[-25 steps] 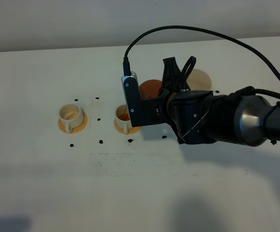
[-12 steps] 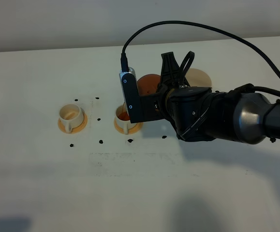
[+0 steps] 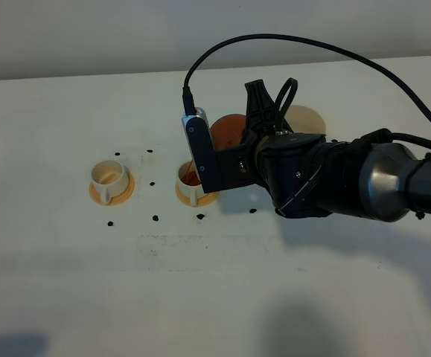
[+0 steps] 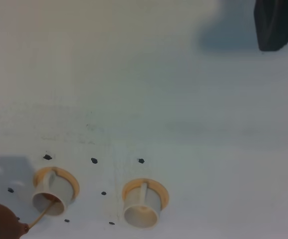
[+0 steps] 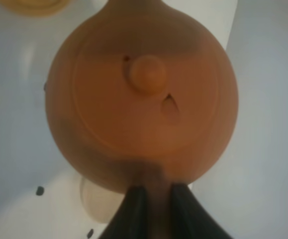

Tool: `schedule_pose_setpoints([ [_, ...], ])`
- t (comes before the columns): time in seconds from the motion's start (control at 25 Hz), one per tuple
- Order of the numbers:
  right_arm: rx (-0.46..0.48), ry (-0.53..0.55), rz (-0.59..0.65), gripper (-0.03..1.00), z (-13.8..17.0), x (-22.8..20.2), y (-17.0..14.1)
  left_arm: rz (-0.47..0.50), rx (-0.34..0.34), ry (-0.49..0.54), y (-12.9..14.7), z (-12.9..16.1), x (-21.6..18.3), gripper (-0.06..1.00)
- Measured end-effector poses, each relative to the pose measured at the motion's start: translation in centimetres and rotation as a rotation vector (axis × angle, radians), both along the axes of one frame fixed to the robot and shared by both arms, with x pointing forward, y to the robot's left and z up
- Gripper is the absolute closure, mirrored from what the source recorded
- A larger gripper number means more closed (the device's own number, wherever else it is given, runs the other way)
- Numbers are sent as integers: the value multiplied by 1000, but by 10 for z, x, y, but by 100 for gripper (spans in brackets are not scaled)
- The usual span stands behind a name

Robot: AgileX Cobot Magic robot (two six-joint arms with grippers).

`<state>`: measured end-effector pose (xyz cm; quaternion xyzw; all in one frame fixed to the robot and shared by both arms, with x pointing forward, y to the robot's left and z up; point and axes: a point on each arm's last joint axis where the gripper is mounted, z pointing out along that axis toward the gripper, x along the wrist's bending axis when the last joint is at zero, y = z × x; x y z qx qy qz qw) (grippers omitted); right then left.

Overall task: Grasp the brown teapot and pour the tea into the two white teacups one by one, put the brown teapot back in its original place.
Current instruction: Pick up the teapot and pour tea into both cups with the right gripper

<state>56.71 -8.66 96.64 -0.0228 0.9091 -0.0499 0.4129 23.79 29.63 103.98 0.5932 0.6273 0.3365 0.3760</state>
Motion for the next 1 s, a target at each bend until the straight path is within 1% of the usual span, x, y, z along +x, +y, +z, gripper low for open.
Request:
schedule_pose_setpoints([
  [0.52, -61, -15, 23, 87, 2, 3, -4, 1, -1, 0, 0, 0, 0, 62],
  [1.0, -70, -17, 32, 87, 2, 3, -4, 0, 0, 1, 0, 0, 0, 62],
])
